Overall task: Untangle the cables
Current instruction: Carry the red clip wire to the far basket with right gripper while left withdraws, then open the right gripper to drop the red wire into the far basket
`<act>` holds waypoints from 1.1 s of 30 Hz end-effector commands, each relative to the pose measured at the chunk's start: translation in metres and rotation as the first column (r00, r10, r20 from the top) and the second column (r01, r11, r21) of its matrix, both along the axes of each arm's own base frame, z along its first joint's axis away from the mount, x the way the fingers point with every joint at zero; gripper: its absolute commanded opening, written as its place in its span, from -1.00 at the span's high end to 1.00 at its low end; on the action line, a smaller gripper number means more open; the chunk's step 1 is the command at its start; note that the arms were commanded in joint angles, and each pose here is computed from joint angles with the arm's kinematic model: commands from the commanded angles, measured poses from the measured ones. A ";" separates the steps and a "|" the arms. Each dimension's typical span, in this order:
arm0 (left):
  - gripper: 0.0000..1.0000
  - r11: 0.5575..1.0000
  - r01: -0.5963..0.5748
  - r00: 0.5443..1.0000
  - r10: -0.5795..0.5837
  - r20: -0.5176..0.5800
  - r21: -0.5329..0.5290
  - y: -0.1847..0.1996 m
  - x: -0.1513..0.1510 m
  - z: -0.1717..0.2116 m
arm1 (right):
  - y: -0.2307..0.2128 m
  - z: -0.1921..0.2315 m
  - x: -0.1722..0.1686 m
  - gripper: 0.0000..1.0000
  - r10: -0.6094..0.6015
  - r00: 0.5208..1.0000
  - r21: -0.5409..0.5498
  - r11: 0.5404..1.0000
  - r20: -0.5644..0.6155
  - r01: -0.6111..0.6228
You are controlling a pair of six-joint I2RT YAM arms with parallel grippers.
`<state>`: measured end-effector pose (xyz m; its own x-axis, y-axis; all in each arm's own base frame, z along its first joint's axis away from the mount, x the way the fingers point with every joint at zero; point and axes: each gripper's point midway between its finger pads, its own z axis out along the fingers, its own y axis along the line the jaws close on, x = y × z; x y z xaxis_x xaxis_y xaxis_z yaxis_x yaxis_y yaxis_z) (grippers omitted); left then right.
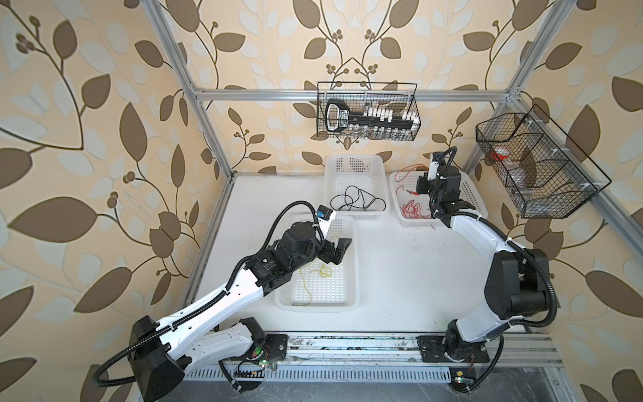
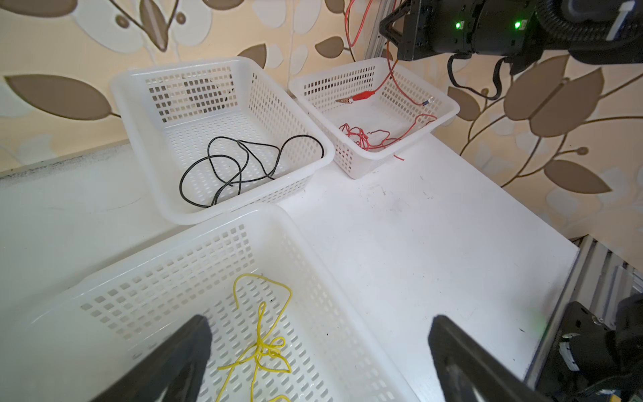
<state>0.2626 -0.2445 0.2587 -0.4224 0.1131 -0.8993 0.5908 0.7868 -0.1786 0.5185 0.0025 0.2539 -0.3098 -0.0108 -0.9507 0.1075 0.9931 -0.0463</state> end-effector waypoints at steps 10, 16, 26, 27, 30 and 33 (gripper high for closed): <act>-0.98 0.978 -0.206 0.978 0.205 0.035 0.044 0.038 0.017 0.001 | -0.008 -0.084 0.012 0.80 -0.056 0.974 0.143 0.986 -0.218 0.089; -0.98 0.929 -0.364 0.931 0.363 0.023 0.064 0.069 0.029 -0.002 | -0.006 -0.096 0.001 0.07 -0.051 0.957 0.171 0.980 -0.286 0.103; -0.98 0.707 -0.699 0.715 0.695 0.081 0.104 0.163 0.029 0.006 | -0.010 -0.055 -0.045 -0.67 -0.068 0.968 0.173 0.979 -0.240 0.112; -0.98 0.672 -0.732 0.681 0.728 0.084 0.109 0.175 0.027 0.004 | -0.011 -0.053 -0.052 -0.98 -0.075 0.970 0.174 0.978 -0.232 0.117; -0.98 0.573 -0.813 0.582 0.807 0.098 0.109 0.205 0.020 -0.004 | -0.014 -0.049 -0.079 -1.00 -0.098 0.975 0.174 0.976 -0.202 0.134; -0.98 0.477 -0.874 0.485 0.865 0.129 0.087 0.232 0.014 -0.008 | -0.018 -0.047 -0.105 -1.00 -0.145 0.975 0.146 0.975 -0.171 0.170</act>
